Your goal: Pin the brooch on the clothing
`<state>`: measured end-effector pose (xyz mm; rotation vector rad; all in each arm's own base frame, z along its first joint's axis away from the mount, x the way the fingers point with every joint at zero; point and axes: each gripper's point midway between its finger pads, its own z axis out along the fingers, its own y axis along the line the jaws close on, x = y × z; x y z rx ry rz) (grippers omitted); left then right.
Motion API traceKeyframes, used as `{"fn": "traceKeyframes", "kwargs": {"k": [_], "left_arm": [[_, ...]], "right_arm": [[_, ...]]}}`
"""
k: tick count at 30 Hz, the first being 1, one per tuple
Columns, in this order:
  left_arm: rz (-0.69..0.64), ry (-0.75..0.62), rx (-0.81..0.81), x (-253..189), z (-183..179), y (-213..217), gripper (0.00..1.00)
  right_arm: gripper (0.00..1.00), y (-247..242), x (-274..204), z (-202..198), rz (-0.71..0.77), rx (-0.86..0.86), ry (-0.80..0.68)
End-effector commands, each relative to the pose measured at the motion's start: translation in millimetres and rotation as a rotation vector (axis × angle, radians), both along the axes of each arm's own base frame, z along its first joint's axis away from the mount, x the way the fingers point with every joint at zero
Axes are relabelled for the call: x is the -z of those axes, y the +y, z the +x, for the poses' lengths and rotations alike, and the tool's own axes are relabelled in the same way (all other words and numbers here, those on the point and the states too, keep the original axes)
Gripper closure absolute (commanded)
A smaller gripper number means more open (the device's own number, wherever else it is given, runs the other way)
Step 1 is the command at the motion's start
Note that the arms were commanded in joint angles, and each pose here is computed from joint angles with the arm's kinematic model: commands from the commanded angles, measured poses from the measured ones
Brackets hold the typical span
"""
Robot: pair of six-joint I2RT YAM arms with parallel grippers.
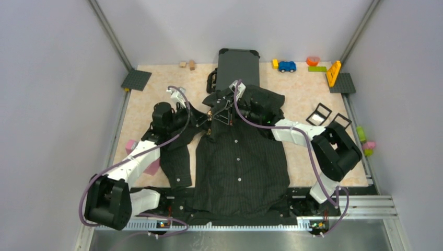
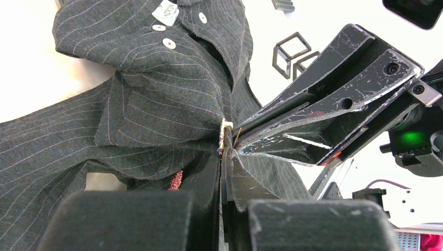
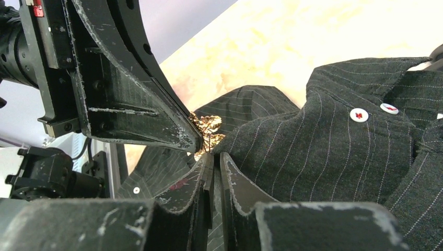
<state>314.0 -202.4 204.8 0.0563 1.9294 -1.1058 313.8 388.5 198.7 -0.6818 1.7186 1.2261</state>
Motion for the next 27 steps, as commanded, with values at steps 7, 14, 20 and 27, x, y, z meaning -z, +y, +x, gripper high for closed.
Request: {"fn": "traceKeyframes", "kwargs": {"k": [7, 14, 20, 27], "left_arm": [[-0.025, -0.081, 0.059, -29, 5, -8, 1.00], [-0.022, -0.082, 0.086, -29, 3, -11, 1.00], [-0.015, -0.090, 0.118, -28, 0, -13, 1.00], [0.016, -0.125, 0.210, -27, -10, -19, 1.00]], "right_arm": [[0.89, 16, -27, -1, 0.037, -0.047, -0.084], [0.90, 22, -24, 0, 0.018, -0.048, -0.087], [0.96, 24, -18, 5, -0.012, -0.032, -0.078], [1.00, 27, -11, 4, -0.053, -0.046, -0.078]]}}
